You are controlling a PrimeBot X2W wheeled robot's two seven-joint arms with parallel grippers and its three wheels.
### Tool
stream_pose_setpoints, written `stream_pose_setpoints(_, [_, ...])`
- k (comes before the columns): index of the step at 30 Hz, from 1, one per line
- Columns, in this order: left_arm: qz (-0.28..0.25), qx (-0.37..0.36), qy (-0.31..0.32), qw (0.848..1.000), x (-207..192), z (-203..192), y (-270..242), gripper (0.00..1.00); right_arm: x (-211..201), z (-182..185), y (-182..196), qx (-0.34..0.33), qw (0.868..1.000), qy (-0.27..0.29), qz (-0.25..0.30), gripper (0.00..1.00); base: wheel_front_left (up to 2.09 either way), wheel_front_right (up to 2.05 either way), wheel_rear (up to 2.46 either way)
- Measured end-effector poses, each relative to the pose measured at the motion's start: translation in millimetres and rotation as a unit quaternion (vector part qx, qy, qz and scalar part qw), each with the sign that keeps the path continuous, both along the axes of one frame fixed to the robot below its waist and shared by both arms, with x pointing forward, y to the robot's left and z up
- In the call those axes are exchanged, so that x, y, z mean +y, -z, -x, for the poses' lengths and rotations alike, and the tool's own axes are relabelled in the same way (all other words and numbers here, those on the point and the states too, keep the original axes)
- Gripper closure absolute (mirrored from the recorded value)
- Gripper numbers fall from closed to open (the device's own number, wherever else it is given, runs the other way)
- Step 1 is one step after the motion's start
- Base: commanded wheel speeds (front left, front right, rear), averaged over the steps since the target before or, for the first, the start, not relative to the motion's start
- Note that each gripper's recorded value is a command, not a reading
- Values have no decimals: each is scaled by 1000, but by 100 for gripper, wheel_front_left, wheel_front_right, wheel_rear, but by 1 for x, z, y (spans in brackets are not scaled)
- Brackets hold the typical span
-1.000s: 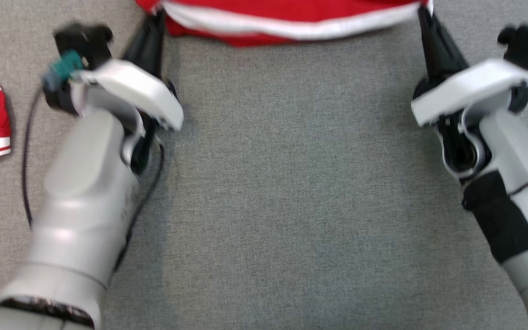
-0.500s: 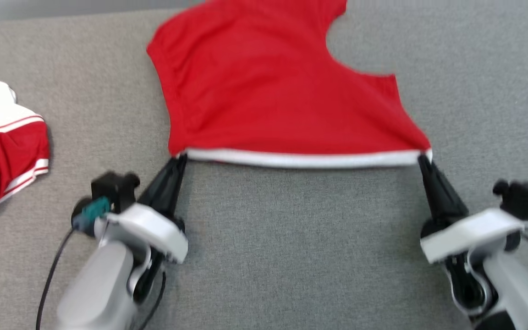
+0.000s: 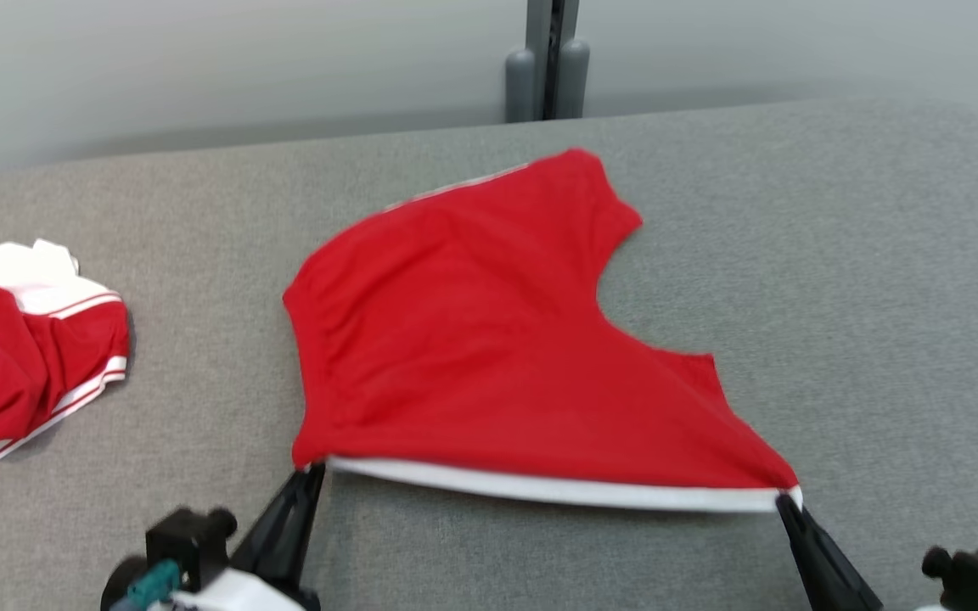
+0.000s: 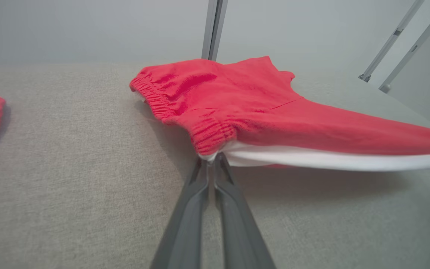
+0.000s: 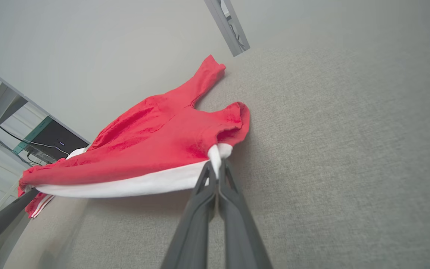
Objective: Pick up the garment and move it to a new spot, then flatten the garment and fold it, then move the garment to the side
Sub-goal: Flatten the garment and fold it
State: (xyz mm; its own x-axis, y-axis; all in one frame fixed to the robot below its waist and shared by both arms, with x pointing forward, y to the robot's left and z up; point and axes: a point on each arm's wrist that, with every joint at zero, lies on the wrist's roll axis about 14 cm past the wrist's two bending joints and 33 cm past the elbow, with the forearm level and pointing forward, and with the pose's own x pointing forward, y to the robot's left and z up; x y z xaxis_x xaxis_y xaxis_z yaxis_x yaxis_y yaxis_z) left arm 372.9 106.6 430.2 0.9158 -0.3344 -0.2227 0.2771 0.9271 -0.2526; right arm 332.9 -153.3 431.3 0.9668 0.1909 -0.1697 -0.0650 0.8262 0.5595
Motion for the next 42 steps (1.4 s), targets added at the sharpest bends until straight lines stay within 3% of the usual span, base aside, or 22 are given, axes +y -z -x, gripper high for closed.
stream_pose_setpoints(7, [5, 15, 0, 1000, -6, 37, -20, 100, -16, 32, -6, 8, 1000, 19, 10, 100, 0, 0, 0])
stream_pose_setpoints(17, [11, 6, -8, 1000, -6, 41, -37, 100, -26, 13, -27, -22, 999, 32, 24, 100, 0, 0, 0])
stream_pose_setpoints(24, [17, -12, -18, 1000, -1, 10, -42, 100, -15, -39, -47, -62, 998, 7, 29, 100, 0, 0, 0])
stream_pose_setpoints(28, [25, -19, -23, 999, 2, -19, -39, 100, -1, -93, -57, -86, 995, -30, 38, 100, 0, 0, 0])
stream_pose_setpoints(42, [50, -2, -47, 998, 16, -80, 0, 100, 46, -224, -29, -83, 987, -120, 63, 100, 0, 0, 0])
